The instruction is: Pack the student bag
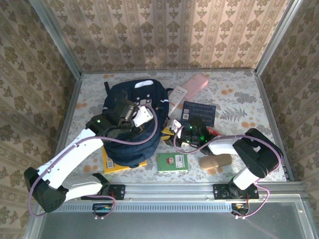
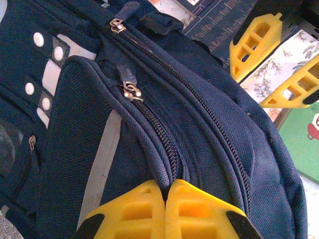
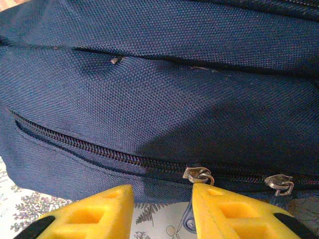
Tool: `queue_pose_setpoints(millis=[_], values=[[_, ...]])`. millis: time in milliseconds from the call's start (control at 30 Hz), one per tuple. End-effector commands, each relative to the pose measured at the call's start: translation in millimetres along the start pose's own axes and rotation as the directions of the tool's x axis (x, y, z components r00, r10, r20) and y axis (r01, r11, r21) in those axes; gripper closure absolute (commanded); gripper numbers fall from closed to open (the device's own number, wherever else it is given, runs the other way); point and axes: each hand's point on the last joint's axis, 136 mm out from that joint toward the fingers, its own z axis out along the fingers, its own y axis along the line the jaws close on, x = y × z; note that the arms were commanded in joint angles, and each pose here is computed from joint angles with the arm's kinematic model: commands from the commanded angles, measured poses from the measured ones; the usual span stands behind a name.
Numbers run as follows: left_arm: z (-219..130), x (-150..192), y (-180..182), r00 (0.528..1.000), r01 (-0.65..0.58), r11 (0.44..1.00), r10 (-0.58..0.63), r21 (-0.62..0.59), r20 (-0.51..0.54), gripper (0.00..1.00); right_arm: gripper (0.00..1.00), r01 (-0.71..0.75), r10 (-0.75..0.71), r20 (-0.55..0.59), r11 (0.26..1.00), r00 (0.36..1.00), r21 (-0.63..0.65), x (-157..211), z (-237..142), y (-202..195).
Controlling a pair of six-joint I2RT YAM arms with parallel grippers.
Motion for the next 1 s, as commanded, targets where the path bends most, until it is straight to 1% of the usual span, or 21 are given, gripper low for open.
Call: queue_pose_setpoints(millis=[0,100,200,567,667,833,867,967], values=[[-18,-34,6,0.99,-0.006,1.0,0.008,-0.017,0.138,1.0,0.61,0.019,-0.02,0.016,0.999,1.0,0.03,-3,5,-7],[-17,-33,6,0.991,-0.009,1.0,0.011,-0.016,0.134,1.0,0.61,0.027,-0.028,0.011,0.997,1.0,0.076,-2,6,-16],[-17,-33,7,0.991,-0.008,1.0,0.01,-0.018,0.131,1.0,0.61,0.032,-0.034,0.011,0.995,0.999,0.096,-2,4,-20],[-14,-31,6,0.992,-0.004,1.0,0.006,-0.015,0.127,1.0,0.6,0.005,-0.006,0.009,0.996,1.0,0.089,-1,13,-25],[-13,-34,7,0.991,0.002,1.0,0.001,-0.016,0.133,1.0,0.71,-0.001,0.0,0.011,0.998,1.0,0.067,-2,15,-23],[-9,-38,10,0.992,0.021,1.0,-0.019,-0.016,0.127,1.0,0.96,0.007,-0.007,0.004,0.997,1.0,0.082,-3,10,-22],[-8,-39,11,0.992,0.026,1.0,-0.024,-0.017,0.126,1.0,1.0,0.009,-0.009,0.003,0.996,1.0,0.089,-4,8,-22],[-4,-40,17,0.991,0.061,0.998,-0.057,-0.03,0.12,1.0,1.0,0.008,-0.009,0.009,0.994,1.0,0.113,-10,1,-19]])
